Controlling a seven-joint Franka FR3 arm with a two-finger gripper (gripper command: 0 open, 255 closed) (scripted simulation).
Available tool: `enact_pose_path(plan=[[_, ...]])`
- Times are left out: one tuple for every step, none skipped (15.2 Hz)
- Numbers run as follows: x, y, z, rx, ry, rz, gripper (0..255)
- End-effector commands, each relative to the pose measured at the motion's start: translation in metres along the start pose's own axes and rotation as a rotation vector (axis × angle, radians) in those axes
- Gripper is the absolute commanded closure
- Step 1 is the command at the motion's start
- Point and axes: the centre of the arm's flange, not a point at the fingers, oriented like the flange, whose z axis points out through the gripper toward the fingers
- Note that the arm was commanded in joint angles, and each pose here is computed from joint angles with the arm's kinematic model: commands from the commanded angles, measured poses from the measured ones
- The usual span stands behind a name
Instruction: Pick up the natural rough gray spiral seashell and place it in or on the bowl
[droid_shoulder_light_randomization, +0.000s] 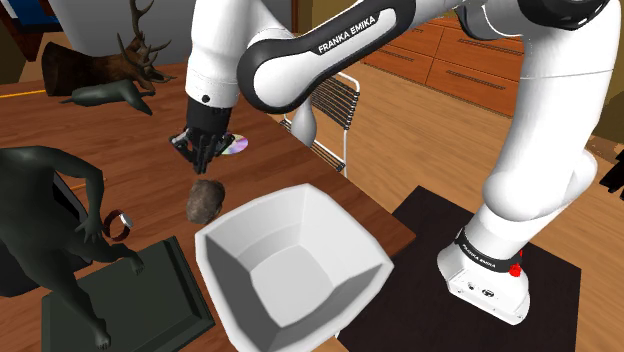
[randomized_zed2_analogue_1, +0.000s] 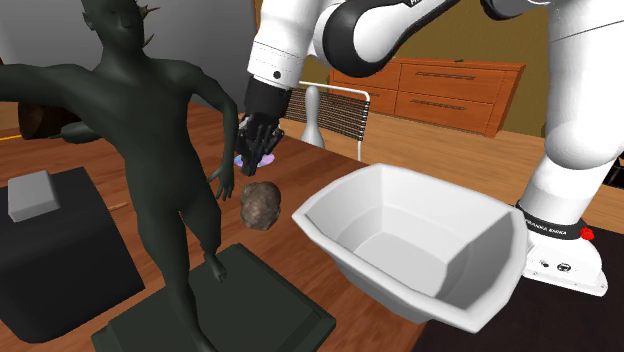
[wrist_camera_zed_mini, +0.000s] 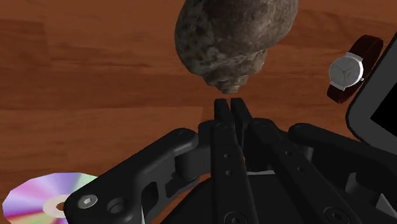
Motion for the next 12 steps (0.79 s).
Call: enact_pose_path(plan=[[0.002,-0.002,-0.010,-0.001,-0.002,0.000,255],[0.001,-0.001,-0.006,0.000,-0.001,0.000,255],[0.001,-0.001,-0.006,0.000,-0.001,0.000,0],[-0.015,-0.017,-0.006,-0.088,0.022,0.102,0],[-0.029,-0.034,-0.004,-0.177,0.044,0.203,0],[-0.033,-0.039,-0.004,-0.203,0.051,0.234,0],[-0.032,-0.038,0.001,-0.203,0.051,0.234,0],[-0.032,-0.037,0.007,-0.203,0.051,0.234,0],[-0.032,-0.036,0.012,-0.203,0.051,0.234,0],[-0.032,-0.035,0.017,-0.203,0.051,0.234,0],[-0.032,-0.034,0.022,-0.203,0.051,0.234,0],[-0.032,-0.033,0.027,-0.203,0.051,0.234,0]])
